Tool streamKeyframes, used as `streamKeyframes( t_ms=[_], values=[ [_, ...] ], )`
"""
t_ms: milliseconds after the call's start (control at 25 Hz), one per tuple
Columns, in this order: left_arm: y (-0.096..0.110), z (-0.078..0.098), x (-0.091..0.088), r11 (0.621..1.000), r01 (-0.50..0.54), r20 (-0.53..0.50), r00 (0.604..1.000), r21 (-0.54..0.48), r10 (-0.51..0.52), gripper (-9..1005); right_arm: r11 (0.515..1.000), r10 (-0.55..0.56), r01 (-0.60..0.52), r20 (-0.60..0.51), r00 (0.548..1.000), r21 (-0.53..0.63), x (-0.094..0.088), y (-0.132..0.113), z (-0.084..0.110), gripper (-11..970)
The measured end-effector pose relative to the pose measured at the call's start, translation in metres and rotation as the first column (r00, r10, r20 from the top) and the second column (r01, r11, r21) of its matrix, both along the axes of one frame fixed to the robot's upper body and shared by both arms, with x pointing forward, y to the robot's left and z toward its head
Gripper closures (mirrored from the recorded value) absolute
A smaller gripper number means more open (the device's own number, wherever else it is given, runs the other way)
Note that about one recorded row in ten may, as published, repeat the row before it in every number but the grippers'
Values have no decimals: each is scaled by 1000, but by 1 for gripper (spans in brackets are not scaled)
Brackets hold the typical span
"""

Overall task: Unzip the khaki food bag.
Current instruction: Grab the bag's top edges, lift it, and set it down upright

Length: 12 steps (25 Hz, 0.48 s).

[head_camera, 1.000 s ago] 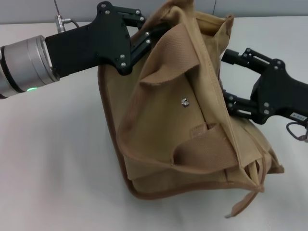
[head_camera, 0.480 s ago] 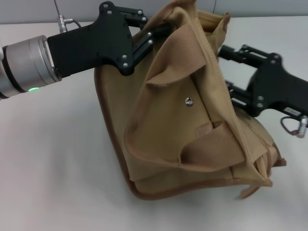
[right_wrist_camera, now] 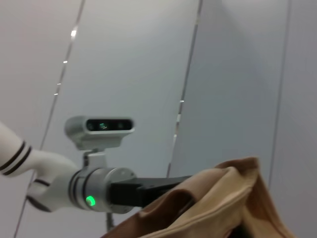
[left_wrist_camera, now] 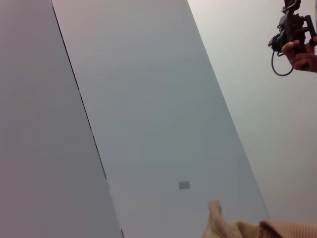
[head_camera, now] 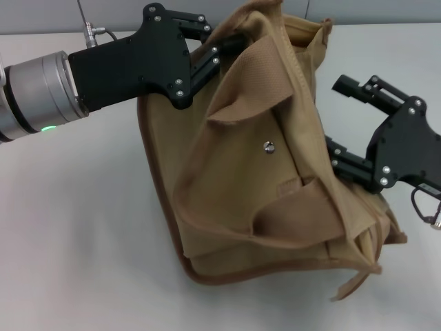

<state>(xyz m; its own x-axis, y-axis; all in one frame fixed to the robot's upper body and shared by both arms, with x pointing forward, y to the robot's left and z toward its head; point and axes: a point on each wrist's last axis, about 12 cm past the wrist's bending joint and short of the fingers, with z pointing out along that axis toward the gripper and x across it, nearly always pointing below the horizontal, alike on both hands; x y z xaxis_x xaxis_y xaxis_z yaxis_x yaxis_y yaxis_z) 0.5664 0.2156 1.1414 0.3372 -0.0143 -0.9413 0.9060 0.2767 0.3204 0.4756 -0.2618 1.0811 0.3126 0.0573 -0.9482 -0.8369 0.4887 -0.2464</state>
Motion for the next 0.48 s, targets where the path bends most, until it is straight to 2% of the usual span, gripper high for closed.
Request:
streamKeyframes(
  t_ms=[40,280,480],
  values=[
    [0,0,0,1000,0,0,1000,0,0,899,1000,2,-2,5,1000,-6,0,1,-1,217],
    [-1,0,0,1000,5,-2,1000,4,-5,897,999,-25,29,87,996,-45,0,4,-4,216],
    [-2,0,1,1000,6,-1,1000,4,-6,896,995,-84,89,96,992,-51,7,5,-7,216]
  ],
)
